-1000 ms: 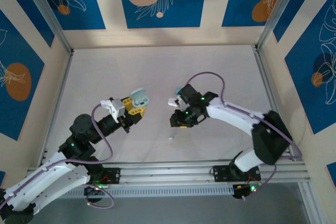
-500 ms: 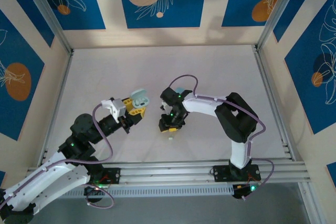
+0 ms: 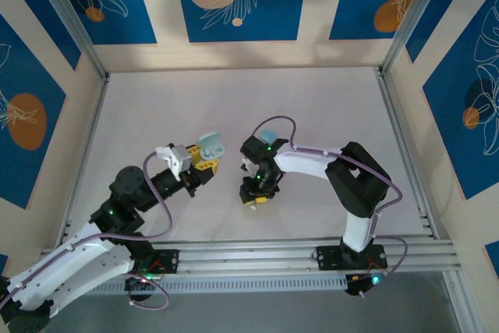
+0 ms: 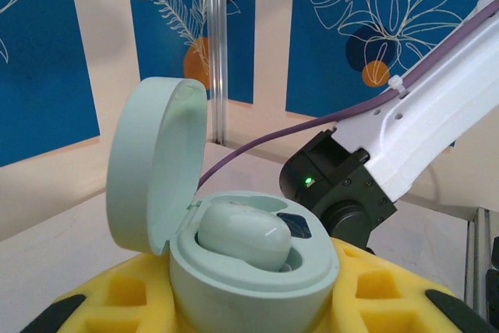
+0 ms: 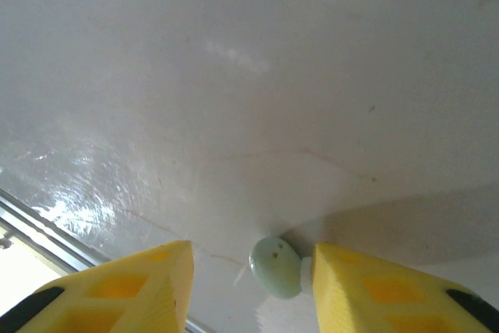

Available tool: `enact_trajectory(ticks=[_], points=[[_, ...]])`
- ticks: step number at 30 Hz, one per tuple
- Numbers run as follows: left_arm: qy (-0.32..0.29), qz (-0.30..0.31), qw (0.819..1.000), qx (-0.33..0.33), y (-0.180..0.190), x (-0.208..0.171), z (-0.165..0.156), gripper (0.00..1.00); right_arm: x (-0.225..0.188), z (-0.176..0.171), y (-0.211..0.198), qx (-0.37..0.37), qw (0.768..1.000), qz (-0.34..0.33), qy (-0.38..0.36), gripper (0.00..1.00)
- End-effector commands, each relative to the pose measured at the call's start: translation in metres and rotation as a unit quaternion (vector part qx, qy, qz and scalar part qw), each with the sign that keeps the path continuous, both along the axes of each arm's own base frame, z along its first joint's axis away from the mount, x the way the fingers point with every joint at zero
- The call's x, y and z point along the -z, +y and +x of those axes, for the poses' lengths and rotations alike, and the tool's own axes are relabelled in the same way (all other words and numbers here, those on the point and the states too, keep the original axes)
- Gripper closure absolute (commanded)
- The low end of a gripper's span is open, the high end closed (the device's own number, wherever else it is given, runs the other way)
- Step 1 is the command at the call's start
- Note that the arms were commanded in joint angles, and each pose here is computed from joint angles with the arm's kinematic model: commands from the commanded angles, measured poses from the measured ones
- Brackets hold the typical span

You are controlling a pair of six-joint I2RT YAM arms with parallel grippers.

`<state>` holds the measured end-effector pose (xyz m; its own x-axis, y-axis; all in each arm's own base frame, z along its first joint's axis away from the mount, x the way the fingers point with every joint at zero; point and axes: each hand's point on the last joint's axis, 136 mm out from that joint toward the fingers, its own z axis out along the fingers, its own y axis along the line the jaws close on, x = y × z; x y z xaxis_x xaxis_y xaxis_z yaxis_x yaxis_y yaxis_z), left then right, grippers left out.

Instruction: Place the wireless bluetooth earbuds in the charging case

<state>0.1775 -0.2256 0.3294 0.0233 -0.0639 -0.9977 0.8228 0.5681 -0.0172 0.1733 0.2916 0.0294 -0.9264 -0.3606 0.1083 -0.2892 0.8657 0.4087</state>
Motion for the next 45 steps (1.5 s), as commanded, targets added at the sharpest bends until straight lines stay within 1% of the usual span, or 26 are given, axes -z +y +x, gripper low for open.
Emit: enact_trajectory(ticks=[1,7,10,15,22,28,45], points=[[-0.026,-0.032,0.999,0.004,0.003,-0.029,-0.005,0.7,-0.008,-0.016,-0.003,-0.009,1.0,0.001,0.016,0.55],[-0.024,-0.031,0.999,0.002,0.003,-0.027,-0.005,0.7,-0.009,-0.023,-0.008,-0.017,1.0,-0.019,0.015,0.56],[-0.024,-0.032,0.999,0.002,0.004,-0.027,-0.005,0.7,-0.01,-0.02,-0.008,-0.025,0.999,-0.036,-0.003,0.56],[-0.023,-0.032,0.999,0.002,0.003,-0.027,-0.004,0.7,-0.011,-0.004,-0.015,-0.013,0.996,-0.085,-0.04,0.57],[-0.022,-0.031,0.999,0.001,0.003,-0.026,-0.004,0.7,-0.006,-0.008,-0.008,-0.016,0.994,-0.104,-0.032,0.58],[-0.021,-0.031,0.999,0.001,0.003,-0.025,-0.004,0.7,0.0,-0.012,-0.012,-0.023,0.989,-0.143,-0.032,0.59],[-0.017,-0.034,0.999,0.002,0.002,-0.024,-0.003,0.7,0.01,-0.013,-0.006,-0.024,0.987,-0.153,-0.035,0.67]])
